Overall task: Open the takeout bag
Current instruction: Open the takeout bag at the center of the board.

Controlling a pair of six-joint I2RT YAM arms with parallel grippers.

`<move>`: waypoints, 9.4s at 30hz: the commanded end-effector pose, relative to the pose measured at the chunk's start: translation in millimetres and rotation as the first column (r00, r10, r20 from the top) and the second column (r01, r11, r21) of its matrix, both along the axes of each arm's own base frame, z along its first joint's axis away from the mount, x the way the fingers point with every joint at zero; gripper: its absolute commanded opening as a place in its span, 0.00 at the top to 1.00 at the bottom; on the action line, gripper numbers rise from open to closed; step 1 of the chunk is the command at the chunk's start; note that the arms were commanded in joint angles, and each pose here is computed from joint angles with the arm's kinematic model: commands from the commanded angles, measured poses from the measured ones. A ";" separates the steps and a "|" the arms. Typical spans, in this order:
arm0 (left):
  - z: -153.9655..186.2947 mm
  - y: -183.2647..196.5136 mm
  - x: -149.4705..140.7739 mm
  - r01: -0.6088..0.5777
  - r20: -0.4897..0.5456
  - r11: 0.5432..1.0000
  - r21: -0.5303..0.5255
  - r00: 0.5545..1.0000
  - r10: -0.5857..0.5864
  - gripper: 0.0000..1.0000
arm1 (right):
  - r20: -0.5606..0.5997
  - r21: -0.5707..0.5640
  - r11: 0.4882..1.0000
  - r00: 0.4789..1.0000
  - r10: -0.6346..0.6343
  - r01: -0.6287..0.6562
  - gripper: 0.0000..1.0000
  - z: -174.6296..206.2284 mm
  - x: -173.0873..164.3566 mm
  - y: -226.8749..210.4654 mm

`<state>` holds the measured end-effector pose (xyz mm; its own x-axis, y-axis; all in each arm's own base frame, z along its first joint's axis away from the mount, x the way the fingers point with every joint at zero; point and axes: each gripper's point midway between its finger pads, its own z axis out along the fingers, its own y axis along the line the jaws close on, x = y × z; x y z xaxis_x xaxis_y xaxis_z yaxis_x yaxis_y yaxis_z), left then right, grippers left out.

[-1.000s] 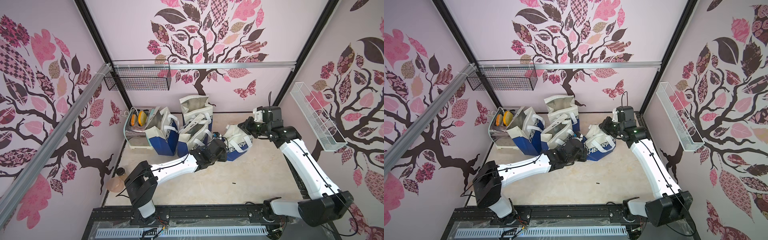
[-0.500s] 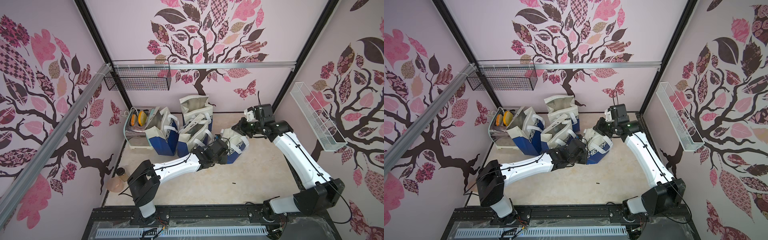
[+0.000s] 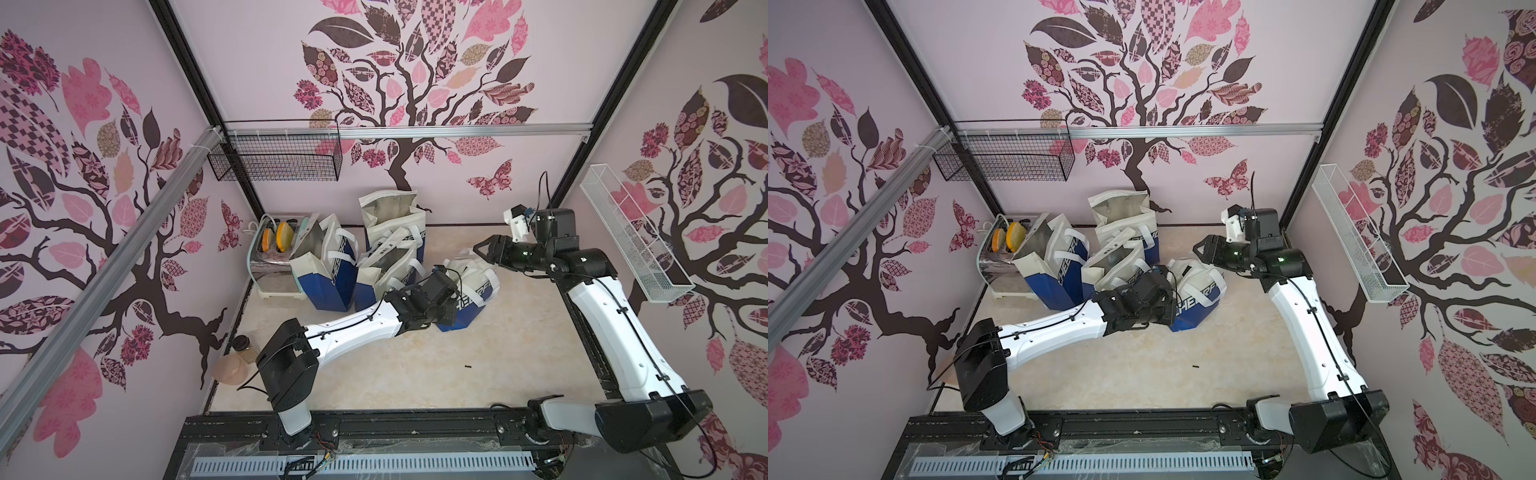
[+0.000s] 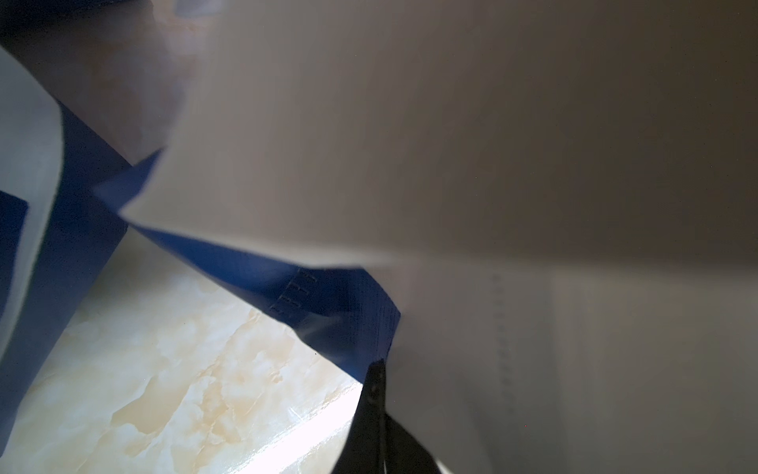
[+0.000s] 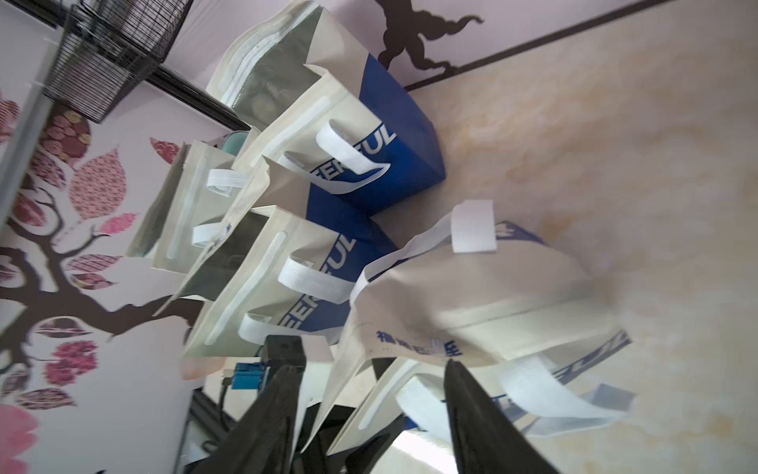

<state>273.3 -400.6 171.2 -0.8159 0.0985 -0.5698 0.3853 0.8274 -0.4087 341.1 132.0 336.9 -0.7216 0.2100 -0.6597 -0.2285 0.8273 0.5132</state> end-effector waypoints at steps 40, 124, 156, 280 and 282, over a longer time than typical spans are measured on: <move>14.1 9.6 -1.3 0.141 0.012 0.990 0.023 0.990 -0.142 1.00 | 0.247 -0.661 0.701 0.804 0.540 -0.268 0.47 -47.9 -19.5 10.1; -21.1 65.0 5.1 0.075 0.003 0.939 0.335 0.997 -0.081 1.00 | -0.046 -0.903 0.422 0.995 0.084 -0.077 1.00 -14.9 -7.0 -10.4; 0.8 61.7 2.0 0.089 0.014 0.959 0.270 0.995 -0.096 1.00 | 0.047 -0.684 0.728 0.999 -0.017 0.044 0.60 -51.1 -41.6 -3.6; -36.3 98.2 8.6 0.113 -0.032 0.816 0.567 0.993 -0.116 1.00 | 0.223 -0.974 -0.009 0.972 0.075 0.225 1.00 44.5 29.5 -43.5; -36.3 98.0 8.0 0.115 -0.030 0.813 0.571 0.992 -0.120 1.00 | 0.217 -0.976 -0.006 0.972 0.090 0.218 1.00 45.3 32.5 -40.1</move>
